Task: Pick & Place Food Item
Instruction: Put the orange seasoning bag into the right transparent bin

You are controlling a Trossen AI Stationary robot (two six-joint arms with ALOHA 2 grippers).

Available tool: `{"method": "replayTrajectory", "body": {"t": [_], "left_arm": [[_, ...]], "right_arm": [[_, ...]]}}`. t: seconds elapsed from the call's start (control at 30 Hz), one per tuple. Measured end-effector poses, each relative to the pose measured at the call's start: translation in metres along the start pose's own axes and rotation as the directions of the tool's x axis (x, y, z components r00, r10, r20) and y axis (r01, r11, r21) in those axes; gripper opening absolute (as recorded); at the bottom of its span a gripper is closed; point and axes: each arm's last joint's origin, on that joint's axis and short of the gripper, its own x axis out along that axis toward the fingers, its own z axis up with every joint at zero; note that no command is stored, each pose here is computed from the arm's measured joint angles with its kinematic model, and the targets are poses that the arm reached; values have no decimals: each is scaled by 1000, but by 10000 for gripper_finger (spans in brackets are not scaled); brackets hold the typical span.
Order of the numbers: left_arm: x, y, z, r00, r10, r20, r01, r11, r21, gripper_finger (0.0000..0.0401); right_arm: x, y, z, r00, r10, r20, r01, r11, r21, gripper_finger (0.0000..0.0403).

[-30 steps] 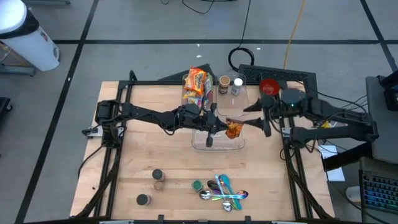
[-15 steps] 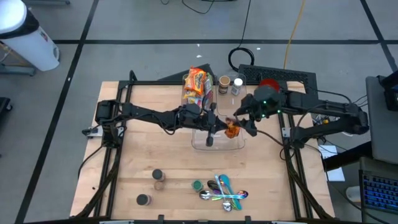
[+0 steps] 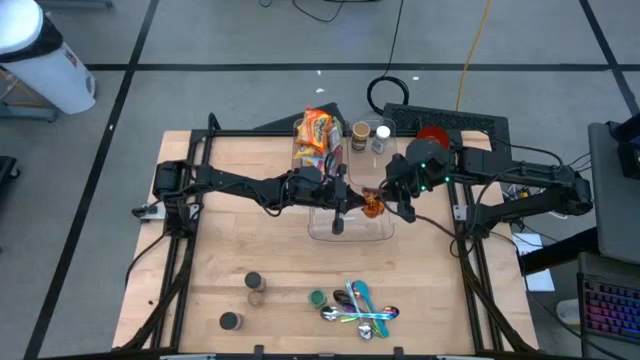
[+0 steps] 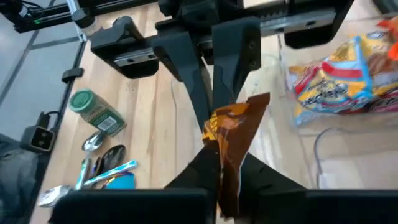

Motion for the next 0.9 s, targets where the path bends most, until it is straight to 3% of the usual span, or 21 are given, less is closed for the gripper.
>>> {"method": "replayTrajectory", "body": {"t": [0.13, 0.23, 0.47, 0.7, 0.9], "left_arm": [[0, 0, -1, 1000, 11, -11, -11, 1000, -24, 21], [0, 2, -2, 996, 84, -30, -86, 994, -70, 39], [-13, 6, 12, 991, 104, -79, -112, 987, -113, 134], [-36, 15, 33, 996, 38, -86, -48, 992, -116, 208], [-45, 27, 13, 996, 72, -42, -78, 984, -157, 218]], "right_arm": [[-1, 0, 3, 999, -2, 34, 3, 1000, -22, 6], [-2, -1, 3, 999, -14, 42, 16, 999, -39, 2], [-15, -12, -1, 995, -95, 32, 96, 995, -10, 1], [-32, -31, -1, 937, -335, 99, 339, 941, -17, 0], [-17, -68, -19, 869, -465, 170, 470, 883, 17, 0]]}}
